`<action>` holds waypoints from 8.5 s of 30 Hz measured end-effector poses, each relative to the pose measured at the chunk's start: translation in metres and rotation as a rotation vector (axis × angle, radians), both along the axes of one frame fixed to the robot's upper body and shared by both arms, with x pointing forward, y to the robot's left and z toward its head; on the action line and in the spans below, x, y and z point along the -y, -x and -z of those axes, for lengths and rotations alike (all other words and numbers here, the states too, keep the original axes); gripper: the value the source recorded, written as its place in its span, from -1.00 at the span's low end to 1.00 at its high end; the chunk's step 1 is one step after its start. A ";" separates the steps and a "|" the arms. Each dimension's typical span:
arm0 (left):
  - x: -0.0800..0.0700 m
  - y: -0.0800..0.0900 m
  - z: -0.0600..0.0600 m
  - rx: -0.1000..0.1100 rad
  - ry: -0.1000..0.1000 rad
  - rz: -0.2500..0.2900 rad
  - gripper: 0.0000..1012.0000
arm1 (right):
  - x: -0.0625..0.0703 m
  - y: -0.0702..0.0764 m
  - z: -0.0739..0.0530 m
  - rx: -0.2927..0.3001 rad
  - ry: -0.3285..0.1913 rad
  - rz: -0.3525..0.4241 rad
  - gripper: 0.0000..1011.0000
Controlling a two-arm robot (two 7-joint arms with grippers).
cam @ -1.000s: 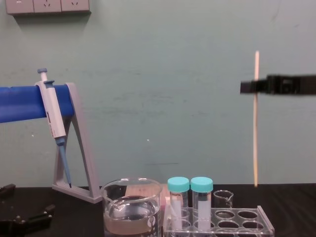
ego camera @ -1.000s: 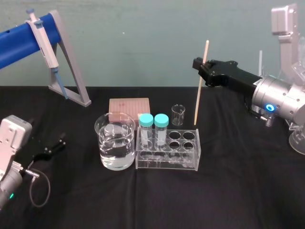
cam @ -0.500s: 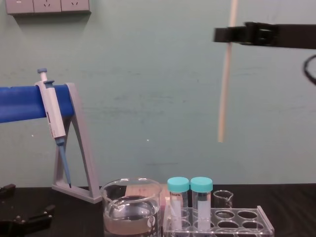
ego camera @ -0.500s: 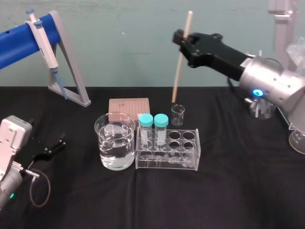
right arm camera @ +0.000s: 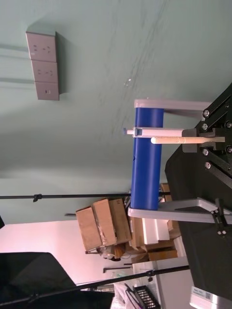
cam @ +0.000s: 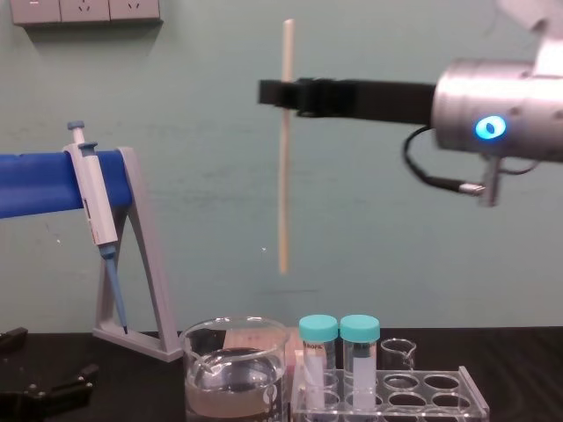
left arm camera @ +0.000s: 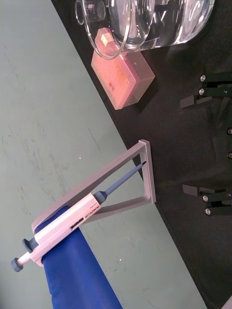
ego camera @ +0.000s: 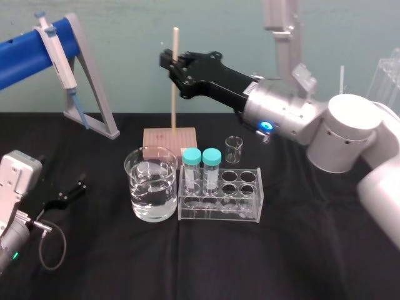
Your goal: Hold the thermometer with one hand and immerse one end into the beaker, then reinsert it into the test tube rack.
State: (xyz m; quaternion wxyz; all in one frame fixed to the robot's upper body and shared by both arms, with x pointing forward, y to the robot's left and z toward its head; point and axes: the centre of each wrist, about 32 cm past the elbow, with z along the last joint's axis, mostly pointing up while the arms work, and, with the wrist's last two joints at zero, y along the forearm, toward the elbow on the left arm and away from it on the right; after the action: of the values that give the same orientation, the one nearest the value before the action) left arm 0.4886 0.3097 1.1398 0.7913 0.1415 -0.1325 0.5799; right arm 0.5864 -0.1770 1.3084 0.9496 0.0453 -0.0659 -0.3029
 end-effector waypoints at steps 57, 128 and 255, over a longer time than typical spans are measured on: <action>0.000 0.000 0.000 0.000 0.000 0.000 0.98 | -0.038 -0.024 0.096 -0.148 0.037 -0.039 -0.90; 0.000 0.000 0.000 0.000 0.000 0.000 0.98 | -0.037 -0.023 0.096 -0.147 0.037 -0.038 -0.90; 0.000 0.000 0.000 0.000 0.000 0.000 0.98 | -0.034 -0.019 0.082 -0.108 0.028 -0.055 -0.90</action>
State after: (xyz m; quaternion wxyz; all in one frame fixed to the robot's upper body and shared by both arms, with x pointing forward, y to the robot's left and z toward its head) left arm 0.4886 0.3097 1.1398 0.7913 0.1415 -0.1325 0.5799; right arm 0.6056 -0.1428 1.2262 0.9604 0.0176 -0.0175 -0.2777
